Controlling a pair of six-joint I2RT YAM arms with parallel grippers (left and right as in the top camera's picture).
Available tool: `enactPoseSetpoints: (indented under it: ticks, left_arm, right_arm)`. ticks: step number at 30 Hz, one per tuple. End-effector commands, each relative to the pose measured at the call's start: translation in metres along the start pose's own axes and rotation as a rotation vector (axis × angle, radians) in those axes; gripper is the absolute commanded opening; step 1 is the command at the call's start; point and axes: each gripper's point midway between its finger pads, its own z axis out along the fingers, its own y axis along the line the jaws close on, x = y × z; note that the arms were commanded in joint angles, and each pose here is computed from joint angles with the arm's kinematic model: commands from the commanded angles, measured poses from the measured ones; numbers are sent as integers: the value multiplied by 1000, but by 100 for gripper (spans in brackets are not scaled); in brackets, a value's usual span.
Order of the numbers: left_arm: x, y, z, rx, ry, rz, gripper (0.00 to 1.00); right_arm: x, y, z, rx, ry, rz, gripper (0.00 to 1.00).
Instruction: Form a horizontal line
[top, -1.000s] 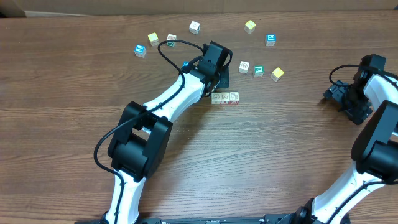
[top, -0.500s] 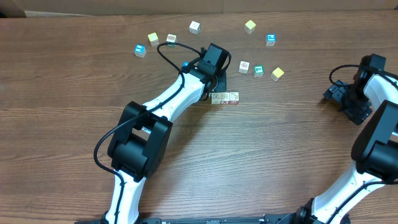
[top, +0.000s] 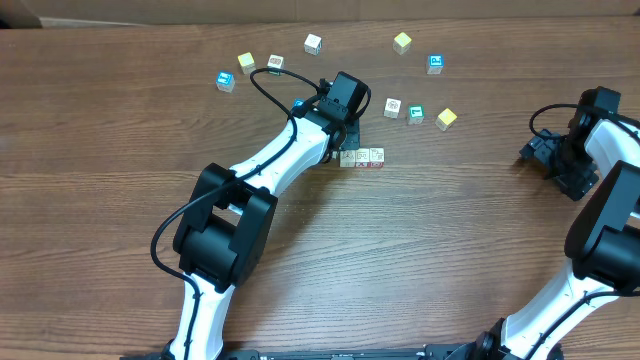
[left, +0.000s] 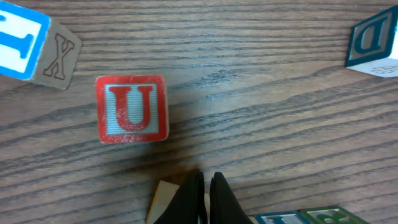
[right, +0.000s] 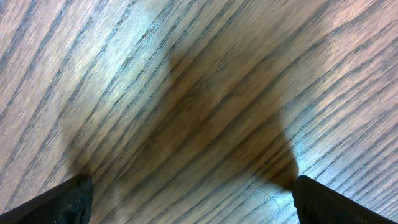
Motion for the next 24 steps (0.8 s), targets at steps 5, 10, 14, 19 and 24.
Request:
enactPoseSetpoints:
  ticks: [5,10,14,19,24]
  left_arm:
    - [-3,7,0,-30,-2,16,4]
    - [0,8,0,-35,8,18,4]
    - [0,8,0,-35,9,18,4]
    - [1,9,0,-38,13,19,4]
    - [1,9,0,-39,15,19,4]
  right_arm:
    - [3,-8,6,33,9,4,100]
    - [3,-8,6,33,9,4,100]
    - [3,-8,6,33,9,4,100]
    - [3,-8,6,33,10,4,100]
    - [3,-8,6,33,9,4,100]
